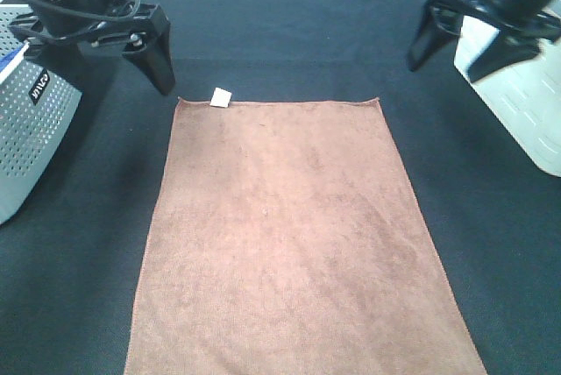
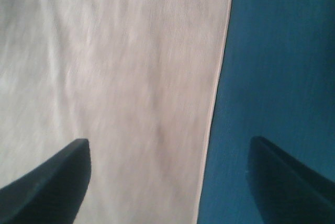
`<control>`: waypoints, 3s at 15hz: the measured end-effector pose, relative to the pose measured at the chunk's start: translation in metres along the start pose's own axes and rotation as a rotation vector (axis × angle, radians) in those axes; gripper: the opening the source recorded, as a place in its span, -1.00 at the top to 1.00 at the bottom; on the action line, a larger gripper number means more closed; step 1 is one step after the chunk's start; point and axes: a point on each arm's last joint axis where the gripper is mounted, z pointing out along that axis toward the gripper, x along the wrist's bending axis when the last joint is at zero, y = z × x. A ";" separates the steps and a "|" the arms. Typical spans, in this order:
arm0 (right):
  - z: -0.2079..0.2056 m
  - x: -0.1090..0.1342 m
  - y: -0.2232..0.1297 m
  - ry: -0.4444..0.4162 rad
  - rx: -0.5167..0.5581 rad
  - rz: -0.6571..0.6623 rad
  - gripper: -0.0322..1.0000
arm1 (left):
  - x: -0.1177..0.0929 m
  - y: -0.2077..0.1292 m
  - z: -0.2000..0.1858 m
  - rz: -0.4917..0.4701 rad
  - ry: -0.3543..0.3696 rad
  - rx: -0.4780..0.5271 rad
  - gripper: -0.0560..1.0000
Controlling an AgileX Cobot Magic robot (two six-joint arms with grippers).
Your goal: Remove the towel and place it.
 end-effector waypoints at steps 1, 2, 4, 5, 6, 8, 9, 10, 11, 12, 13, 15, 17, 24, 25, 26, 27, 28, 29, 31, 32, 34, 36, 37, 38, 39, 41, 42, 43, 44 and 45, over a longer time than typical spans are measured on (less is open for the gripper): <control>0.010 -0.003 0.015 0.000 -0.011 -0.015 -0.56 | 0.010 0.012 0.008 -0.017 0.006 -0.006 -0.88; 0.021 -0.006 0.028 0.002 -0.007 -0.024 -0.56 | 0.018 0.021 0.019 -0.030 0.009 -0.004 -0.88; 0.047 -0.013 0.050 0.006 0.002 -0.033 -0.56 | 0.030 0.038 0.036 -0.043 0.018 -0.013 -0.88; 0.058 -0.016 0.057 0.009 0.008 -0.035 -0.56 | 0.034 0.046 0.046 -0.045 0.021 -0.015 -0.88; 0.070 -0.019 0.064 0.007 0.013 -0.038 -0.56 | 0.037 0.053 0.059 -0.044 0.023 -0.014 -0.88; 0.102 -0.028 0.073 0.004 0.037 -0.036 -0.56 | 0.043 0.066 0.085 -0.045 0.024 -0.017 -0.88; 0.114 -0.032 0.076 0.001 0.044 -0.038 -0.56 | 0.046 0.072 0.097 -0.045 0.024 -0.024 -0.88; 0.124 -0.035 0.079 0.000 0.042 -0.040 -0.56 | 0.049 0.078 0.110 -0.044 0.025 -0.030 -0.88; 0.133 -0.038 0.081 0.000 0.044 -0.039 -0.56 | 0.051 0.081 0.124 -0.042 0.018 -0.028 -0.88; 0.142 -0.040 0.082 0.000 0.047 -0.038 -0.56 | 0.053 0.085 0.133 -0.034 0.006 -0.034 -0.88; 0.150 -0.042 0.082 0.000 0.052 -0.037 -0.56 | 0.054 0.087 0.144 -0.034 -0.008 -0.032 -0.88; 0.165 -0.047 0.080 -0.003 0.060 -0.043 -0.56 | 0.058 0.087 0.167 -0.031 -0.013 -0.017 -0.88; 0.174 -0.050 0.079 -0.007 0.055 -0.050 -0.56 | 0.058 0.089 0.169 -0.030 -0.022 -0.036 -0.88; 0.179 -0.050 0.079 -0.012 0.054 -0.058 -0.54 | 0.057 0.090 0.171 -0.029 -0.037 -0.039 -0.80; 0.181 -0.045 0.078 -0.022 0.060 -0.078 -0.53 | 0.052 0.090 0.173 -0.026 -0.047 -0.037 -0.77; 0.183 -0.038 0.078 -0.027 0.061 -0.098 -0.53 | 0.044 0.090 0.174 -0.014 -0.056 -0.037 -0.75; 0.186 -0.028 0.078 -0.024 0.061 -0.120 -0.53 | 0.033 0.089 0.177 0.005 -0.061 -0.037 -0.72; 0.189 -0.016 0.077 -0.018 0.061 -0.142 -0.53 | 0.024 0.089 0.179 0.017 -0.069 -0.041 -0.67; 0.191 -0.008 0.076 -0.017 0.061 -0.158 -0.50 | 0.020 0.090 0.181 0.015 -0.071 -0.051 -0.60; 0.192 -0.003 0.076 -0.019 0.061 -0.171 -0.45 | 0.019 0.090 0.182 0.003 -0.073 -0.050 -0.46; 0.192 -0.003 0.076 -0.020 0.060 -0.171 -0.39 | 0.020 0.089 0.183 0.005 -0.065 -0.049 -0.42; 0.193 -0.006 0.075 -0.046 0.063 -0.188 -0.01 | 0.023 0.089 0.183 0.017 -0.039 -0.046 -0.10; 0.196 -0.008 0.075 -0.065 0.067 -0.200 0.37 | 0.026 0.088 0.184 0.038 -0.002 -0.039 0.41; 0.196 -0.009 0.075 -0.070 0.066 -0.202 0.51 | 0.027 0.088 0.185 0.050 0.011 -0.036 0.67; 0.196 -0.009 0.075 -0.072 0.062 -0.204 0.67 | 0.028 0.088 0.185 0.066 0.022 -0.035 0.84; 0.196 -0.009 0.076 -0.072 0.059 -0.204 0.83 | 0.028 0.088 0.185 0.073 0.026 -0.033 0.87; 0.196 -0.009 0.076 -0.073 0.056 -0.204 0.94 | 0.028 0.088 0.185 0.080 0.031 -0.033 0.88; 0.196 -0.009 0.076 -0.074 0.054 -0.205 0.94 | 0.029 0.088 0.185 0.083 0.037 -0.032 0.88; 0.196 -0.010 0.076 -0.079 0.051 -0.208 0.94 | 0.029 0.088 0.185 0.091 0.049 -0.031 0.88; 0.195 -0.010 0.078 -0.091 0.032 -0.216 0.94 | 0.028 0.089 0.183 0.108 0.066 -0.033 0.88; 0.194 -0.011 0.082 -0.114 -0.001 -0.233 0.94 | 0.028 0.091 0.181 0.125 0.086 -0.031 0.88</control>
